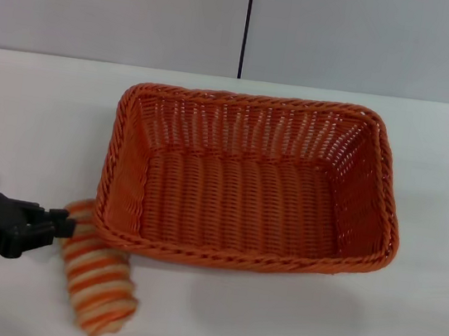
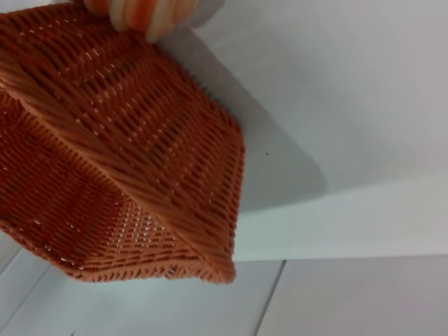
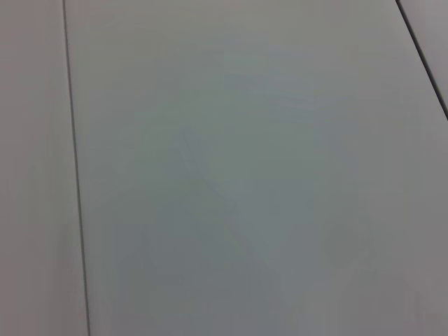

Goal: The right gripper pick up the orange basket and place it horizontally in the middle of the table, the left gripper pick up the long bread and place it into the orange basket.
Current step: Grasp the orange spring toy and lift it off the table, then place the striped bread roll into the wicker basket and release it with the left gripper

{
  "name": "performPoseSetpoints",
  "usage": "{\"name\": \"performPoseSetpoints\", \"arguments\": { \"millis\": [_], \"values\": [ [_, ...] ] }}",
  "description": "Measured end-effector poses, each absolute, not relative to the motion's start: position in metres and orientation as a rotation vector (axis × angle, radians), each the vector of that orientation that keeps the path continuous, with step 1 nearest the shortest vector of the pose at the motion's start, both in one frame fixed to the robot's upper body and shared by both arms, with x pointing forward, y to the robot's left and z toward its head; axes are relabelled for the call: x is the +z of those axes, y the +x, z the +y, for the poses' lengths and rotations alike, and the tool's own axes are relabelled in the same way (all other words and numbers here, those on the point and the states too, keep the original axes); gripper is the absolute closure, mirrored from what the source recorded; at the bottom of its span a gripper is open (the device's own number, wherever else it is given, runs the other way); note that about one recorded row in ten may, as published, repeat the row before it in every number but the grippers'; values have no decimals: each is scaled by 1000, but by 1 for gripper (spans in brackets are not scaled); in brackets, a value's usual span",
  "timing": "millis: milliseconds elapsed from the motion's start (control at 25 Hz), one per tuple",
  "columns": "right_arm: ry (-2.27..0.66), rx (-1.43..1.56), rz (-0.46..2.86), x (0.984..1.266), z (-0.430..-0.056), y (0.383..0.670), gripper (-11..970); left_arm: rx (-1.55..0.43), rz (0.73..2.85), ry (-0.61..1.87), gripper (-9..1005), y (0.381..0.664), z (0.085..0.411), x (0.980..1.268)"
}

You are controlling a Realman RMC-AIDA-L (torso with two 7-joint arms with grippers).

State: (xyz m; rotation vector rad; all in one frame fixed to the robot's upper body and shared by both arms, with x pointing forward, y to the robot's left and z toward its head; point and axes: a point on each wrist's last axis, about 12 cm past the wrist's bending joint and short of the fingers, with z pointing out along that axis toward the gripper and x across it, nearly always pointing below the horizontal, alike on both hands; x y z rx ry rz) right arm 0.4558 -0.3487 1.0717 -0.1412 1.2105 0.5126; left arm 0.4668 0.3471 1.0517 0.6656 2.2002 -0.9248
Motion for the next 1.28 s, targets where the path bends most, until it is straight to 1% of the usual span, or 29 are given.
{"name": "performPoseSetpoints", "arguments": {
  "millis": [160, 320, 480, 640, 840, 1000, 1160, 1200, 1240, 1280],
  "values": [
    [-138, 509, 1209, 1072, -350, 456, 241, -914, 2197, 667, 763, 467, 349, 1054],
    [-134, 503, 1207, 1072, -351, 455, 241, -827, 2194, 676, 800, 470, 363, 1070],
    [-134, 503, 1208, 1072, -351, 455, 241, -781, 2189, 666, 862, 471, 371, 1078],
    [-134, 503, 1208, 1072, -351, 455, 241, -715, 2177, 644, 896, 470, 382, 1087],
    [-133, 503, 1209, 1072, -351, 454, 241, -588, 2098, 571, 931, 467, 410, 1118],
    [-135, 505, 1207, 1072, -350, 456, 241, -578, 2065, 580, 948, 469, 412, 1131],
    [-138, 510, 1206, 1072, -349, 457, 241, -593, 2006, 614, 964, 476, 405, 1151],
    [-140, 512, 1205, 1072, -348, 457, 241, -593, 2006, 614, 968, 476, 405, 1151],
    [-141, 514, 1206, 1072, -348, 457, 241, -629, 1948, 624, 971, 480, 400, 1162],
    [-141, 516, 1205, 1072, -348, 457, 241, -644, 1928, 625, 975, 480, 399, 1165]
  ]
}}
